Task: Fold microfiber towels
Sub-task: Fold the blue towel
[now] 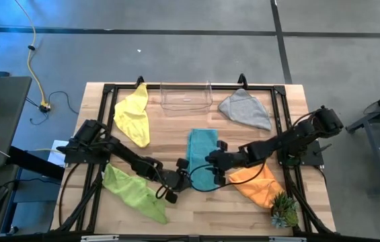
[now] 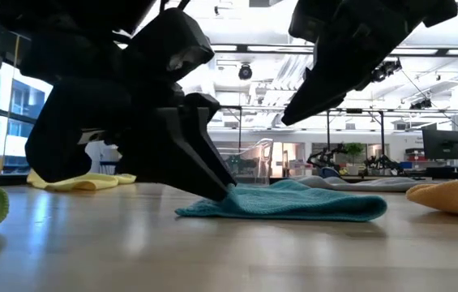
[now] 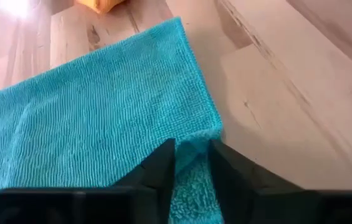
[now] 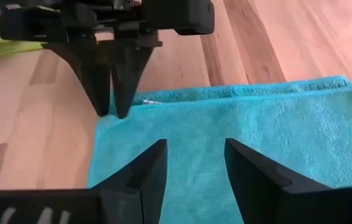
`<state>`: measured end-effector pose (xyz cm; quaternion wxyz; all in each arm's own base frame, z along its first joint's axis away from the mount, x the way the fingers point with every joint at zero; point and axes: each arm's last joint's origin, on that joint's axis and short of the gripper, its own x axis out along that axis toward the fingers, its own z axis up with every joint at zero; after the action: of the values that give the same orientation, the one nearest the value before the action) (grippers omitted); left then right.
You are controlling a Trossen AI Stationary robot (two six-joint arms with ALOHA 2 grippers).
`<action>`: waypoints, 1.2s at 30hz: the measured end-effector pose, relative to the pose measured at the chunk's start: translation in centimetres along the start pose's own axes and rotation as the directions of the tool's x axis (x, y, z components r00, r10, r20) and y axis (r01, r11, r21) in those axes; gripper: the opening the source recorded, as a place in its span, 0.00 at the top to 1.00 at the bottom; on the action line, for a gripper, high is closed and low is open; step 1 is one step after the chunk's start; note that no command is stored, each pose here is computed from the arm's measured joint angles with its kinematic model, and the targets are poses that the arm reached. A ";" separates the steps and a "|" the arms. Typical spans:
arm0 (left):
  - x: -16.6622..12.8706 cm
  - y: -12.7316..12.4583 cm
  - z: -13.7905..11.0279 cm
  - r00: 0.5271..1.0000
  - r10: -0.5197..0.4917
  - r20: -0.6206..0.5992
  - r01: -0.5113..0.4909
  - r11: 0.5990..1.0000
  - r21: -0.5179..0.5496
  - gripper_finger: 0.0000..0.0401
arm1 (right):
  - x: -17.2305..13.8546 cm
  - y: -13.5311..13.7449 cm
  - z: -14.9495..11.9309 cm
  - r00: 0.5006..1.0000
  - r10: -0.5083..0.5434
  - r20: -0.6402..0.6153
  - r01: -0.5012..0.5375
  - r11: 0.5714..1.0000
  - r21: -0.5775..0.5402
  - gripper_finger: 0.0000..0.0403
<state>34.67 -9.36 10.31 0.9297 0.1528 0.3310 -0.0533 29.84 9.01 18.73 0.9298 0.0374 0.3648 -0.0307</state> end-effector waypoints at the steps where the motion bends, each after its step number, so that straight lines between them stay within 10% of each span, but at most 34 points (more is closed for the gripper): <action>1: 0.0 0.0 0.0 1.000 -0.007 0.002 0.007 1.000 0.006 0.84 | 0.0 0.0 0.0 1.000 -0.001 -0.002 0.001 1.000 -0.001 0.62; 6: -0.2 0.0 0.1 1.000 -0.006 0.003 0.006 0.999 0.044 0.99 | 0.0 0.0 0.0 1.000 -0.002 -0.005 0.002 1.000 -0.009 0.62; 36: -5.2 -0.9 0.4 0.983 0.122 -0.140 -0.139 0.983 -0.122 1.00 | 0.9 -2.9 -0.8 0.995 -0.099 -0.015 0.100 0.990 0.100 0.62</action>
<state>30.65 -10.39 13.62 0.9152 0.1158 0.3839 0.0401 29.75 6.18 17.37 0.9222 0.0661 0.3690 -0.0951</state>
